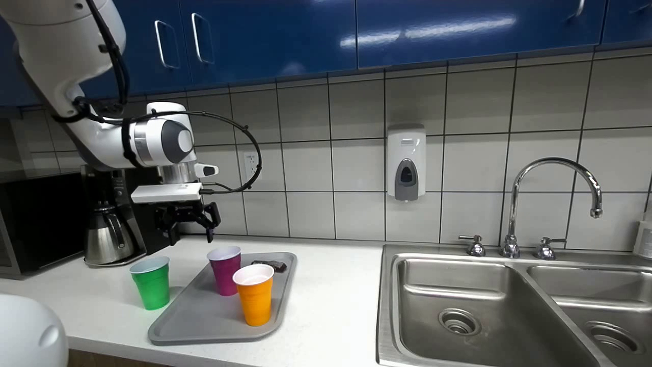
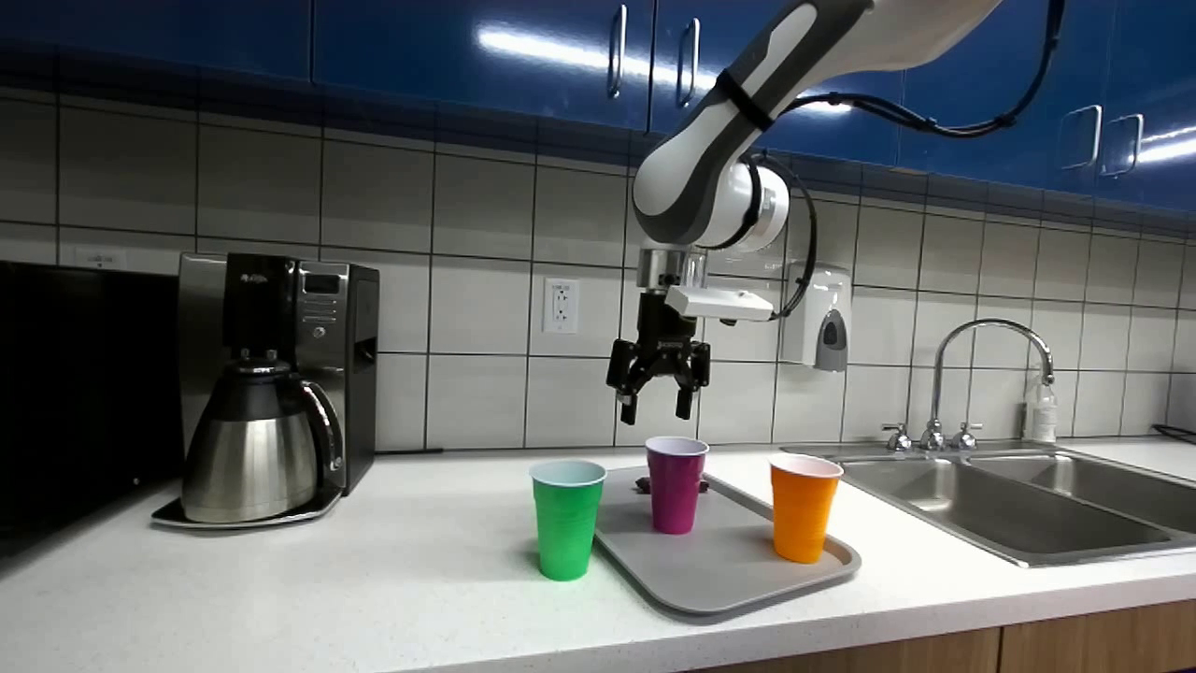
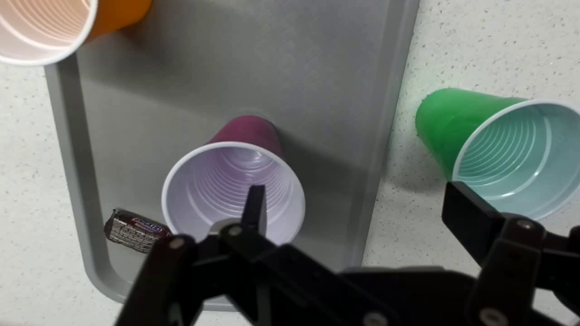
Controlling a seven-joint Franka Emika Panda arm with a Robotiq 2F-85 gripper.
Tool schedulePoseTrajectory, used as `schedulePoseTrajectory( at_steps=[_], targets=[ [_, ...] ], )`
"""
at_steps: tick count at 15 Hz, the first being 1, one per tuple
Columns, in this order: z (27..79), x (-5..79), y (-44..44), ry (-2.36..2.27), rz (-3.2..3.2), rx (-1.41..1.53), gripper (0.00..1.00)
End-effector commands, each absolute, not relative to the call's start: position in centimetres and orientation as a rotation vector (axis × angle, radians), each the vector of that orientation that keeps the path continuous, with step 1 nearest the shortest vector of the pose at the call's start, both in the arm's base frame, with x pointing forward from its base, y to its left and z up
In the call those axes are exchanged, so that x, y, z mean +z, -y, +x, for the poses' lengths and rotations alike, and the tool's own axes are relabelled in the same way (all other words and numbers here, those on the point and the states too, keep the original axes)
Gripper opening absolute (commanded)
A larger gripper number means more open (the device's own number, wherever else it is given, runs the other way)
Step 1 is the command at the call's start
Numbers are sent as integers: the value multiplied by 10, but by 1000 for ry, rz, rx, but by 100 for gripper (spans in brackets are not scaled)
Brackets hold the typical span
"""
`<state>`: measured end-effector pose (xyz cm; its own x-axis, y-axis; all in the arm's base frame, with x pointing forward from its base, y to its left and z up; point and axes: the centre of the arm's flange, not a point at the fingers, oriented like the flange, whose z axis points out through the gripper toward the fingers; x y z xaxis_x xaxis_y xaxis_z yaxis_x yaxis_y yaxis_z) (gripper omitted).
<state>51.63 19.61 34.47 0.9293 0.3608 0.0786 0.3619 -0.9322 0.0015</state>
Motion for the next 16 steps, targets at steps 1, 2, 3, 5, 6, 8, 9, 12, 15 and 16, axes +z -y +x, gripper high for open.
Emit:
schedulePoseTrajectory(
  at_steps=[1, 2, 3, 5, 6, 8, 9, 12, 15, 16],
  targets=[
    [499, 349, -202, 508, -3082, -88, 100],
    [497, 348, -205, 507, -3082, -77, 100],
    [495, 346, -207, 511, -3082, -71, 100],
    [492, 344, -212, 516, -3078, -62, 100],
    [491, 343, -215, 519, -3076, -59, 100],
    [489, 341, -220, 523, -3070, -53, 100],
    [489, 340, -222, 521, -3065, -52, 100],
    [488, 337, -230, 512, -3056, -37, 100],
    [488, 330, -237, 510, -3061, -45, 100],
    [489, 328, -240, 504, -3066, -47, 100]
  ],
)
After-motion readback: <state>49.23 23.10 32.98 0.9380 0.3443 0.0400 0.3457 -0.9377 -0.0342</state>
